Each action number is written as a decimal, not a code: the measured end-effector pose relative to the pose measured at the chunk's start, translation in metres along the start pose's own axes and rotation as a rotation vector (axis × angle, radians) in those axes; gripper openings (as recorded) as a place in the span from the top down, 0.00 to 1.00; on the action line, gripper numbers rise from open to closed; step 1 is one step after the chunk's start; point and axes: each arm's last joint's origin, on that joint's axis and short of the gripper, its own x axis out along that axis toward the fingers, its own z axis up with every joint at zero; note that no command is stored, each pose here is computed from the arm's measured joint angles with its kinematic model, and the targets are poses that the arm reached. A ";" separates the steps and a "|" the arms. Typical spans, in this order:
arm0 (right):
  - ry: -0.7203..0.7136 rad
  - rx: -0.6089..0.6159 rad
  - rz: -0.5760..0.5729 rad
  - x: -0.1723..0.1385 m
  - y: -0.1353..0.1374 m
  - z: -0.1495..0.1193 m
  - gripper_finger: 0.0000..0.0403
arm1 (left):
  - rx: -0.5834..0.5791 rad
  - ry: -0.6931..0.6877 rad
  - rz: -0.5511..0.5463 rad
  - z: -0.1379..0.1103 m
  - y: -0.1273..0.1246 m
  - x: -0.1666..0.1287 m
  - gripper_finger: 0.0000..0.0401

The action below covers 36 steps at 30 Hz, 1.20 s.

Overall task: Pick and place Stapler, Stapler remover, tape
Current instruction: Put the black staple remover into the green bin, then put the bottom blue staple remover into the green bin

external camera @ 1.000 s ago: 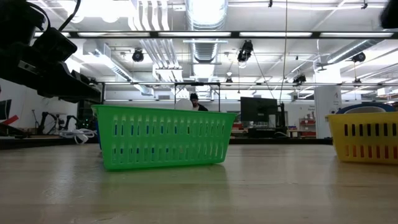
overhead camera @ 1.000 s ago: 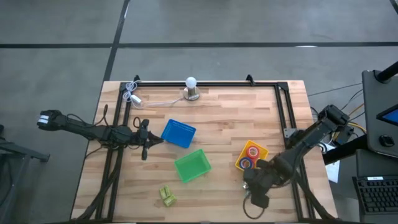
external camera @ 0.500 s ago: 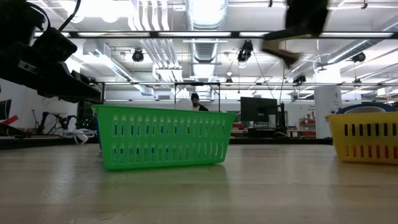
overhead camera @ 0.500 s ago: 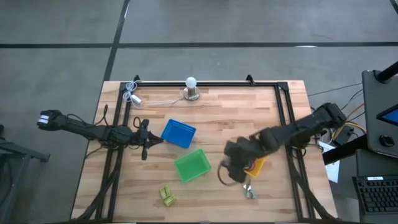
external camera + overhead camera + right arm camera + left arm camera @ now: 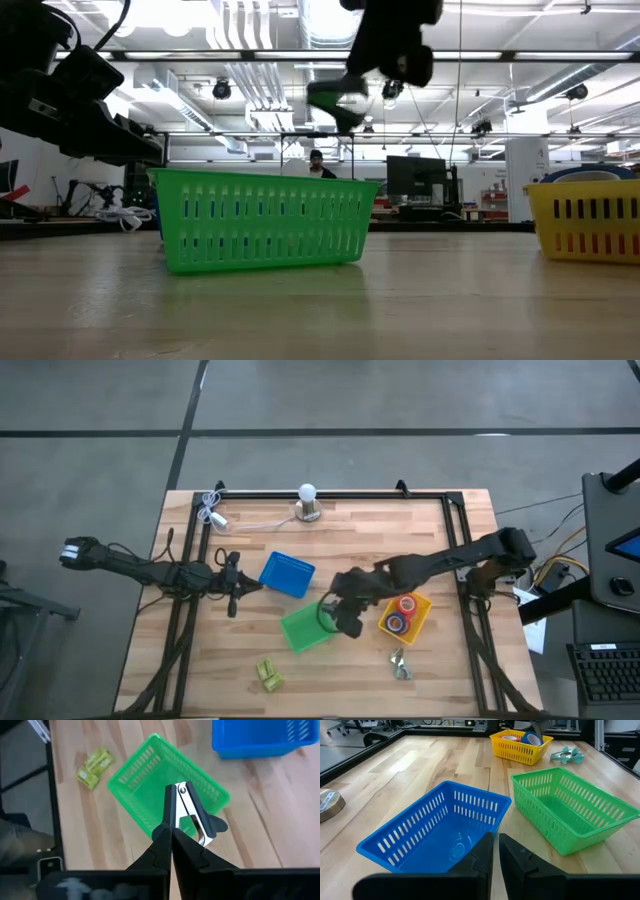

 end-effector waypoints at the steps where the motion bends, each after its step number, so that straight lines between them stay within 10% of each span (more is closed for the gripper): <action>1: 0.009 -0.002 -0.004 0.006 0.000 0.002 0.98 | 0.000 0.000 0.000 0.000 0.000 0.000 0.91; 23: 0.128 -0.126 0.006 0.067 -0.003 0.019 0.97 | 0.001 0.006 0.000 -0.001 0.000 0.000 0.91; 36: 0.157 0.024 -0.022 0.026 0.001 0.016 0.70 | 0.001 0.005 0.000 0.000 0.000 0.000 0.91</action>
